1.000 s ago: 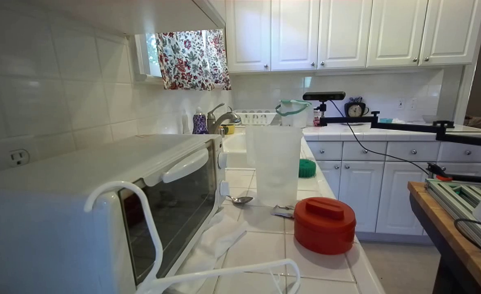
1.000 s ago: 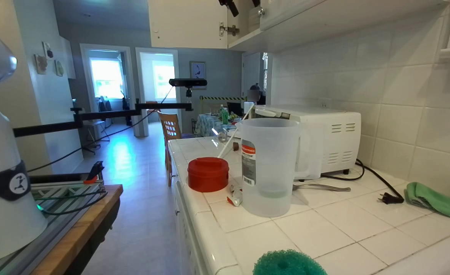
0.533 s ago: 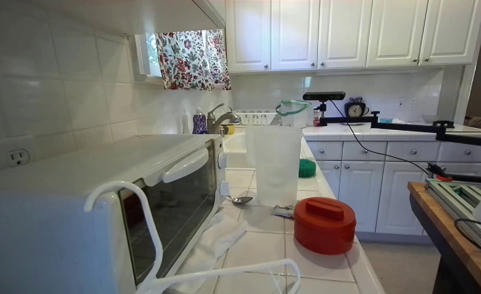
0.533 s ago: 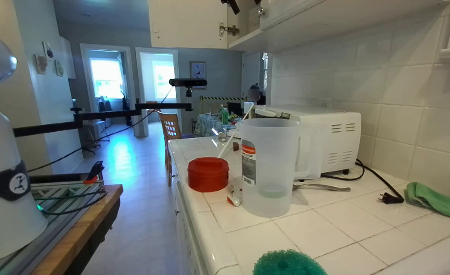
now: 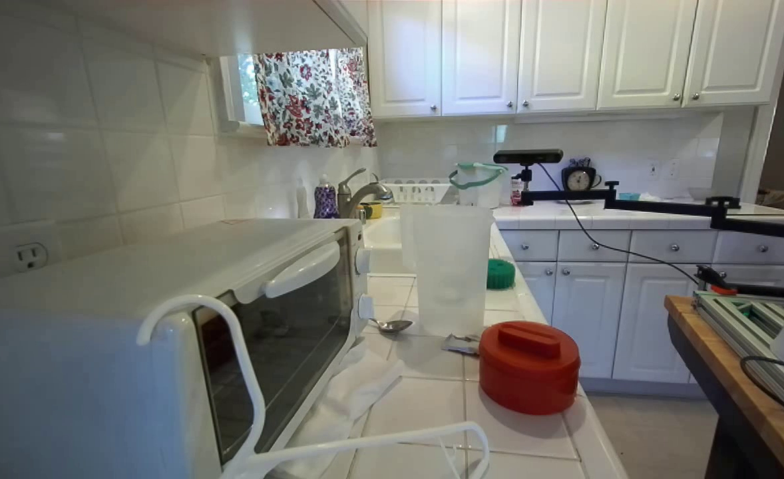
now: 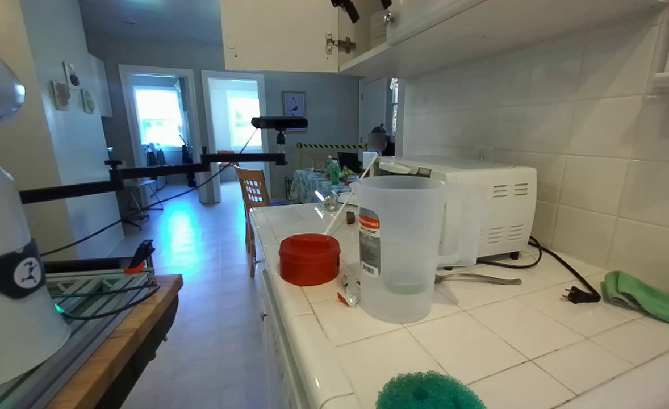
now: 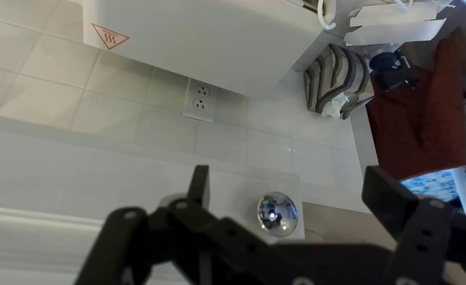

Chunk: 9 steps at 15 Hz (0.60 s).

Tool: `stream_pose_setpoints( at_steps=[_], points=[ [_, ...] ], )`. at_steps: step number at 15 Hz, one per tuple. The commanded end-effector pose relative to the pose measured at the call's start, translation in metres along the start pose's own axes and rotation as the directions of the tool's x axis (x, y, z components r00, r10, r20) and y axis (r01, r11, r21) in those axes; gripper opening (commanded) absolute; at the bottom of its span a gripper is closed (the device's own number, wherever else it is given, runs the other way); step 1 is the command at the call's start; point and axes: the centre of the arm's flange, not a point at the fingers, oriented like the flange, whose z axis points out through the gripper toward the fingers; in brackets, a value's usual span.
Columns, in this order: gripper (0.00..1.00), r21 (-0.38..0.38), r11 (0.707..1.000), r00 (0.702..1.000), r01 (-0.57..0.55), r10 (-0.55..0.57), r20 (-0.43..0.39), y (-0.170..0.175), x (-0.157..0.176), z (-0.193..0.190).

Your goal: Open the top right cabinet door

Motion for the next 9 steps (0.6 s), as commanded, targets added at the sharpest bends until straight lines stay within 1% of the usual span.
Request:
stream_pose_setpoints(
  at_steps=[1, 5, 9],
  points=[
    [1.00, -0.004, 1.000, 1.000, 0.007, -0.007, -0.013, 0.0017, 0.0107, 0.0035],
    [0.96, -0.007, 1.000, 1.000, 0.007, -0.008, -0.025, 0.0022, 0.0150, 0.0048],
    [0.97, -0.010, 1.000, 1.000, 0.007, -0.007, -0.024, 0.0014, 0.0186, 0.0094]
  ],
)
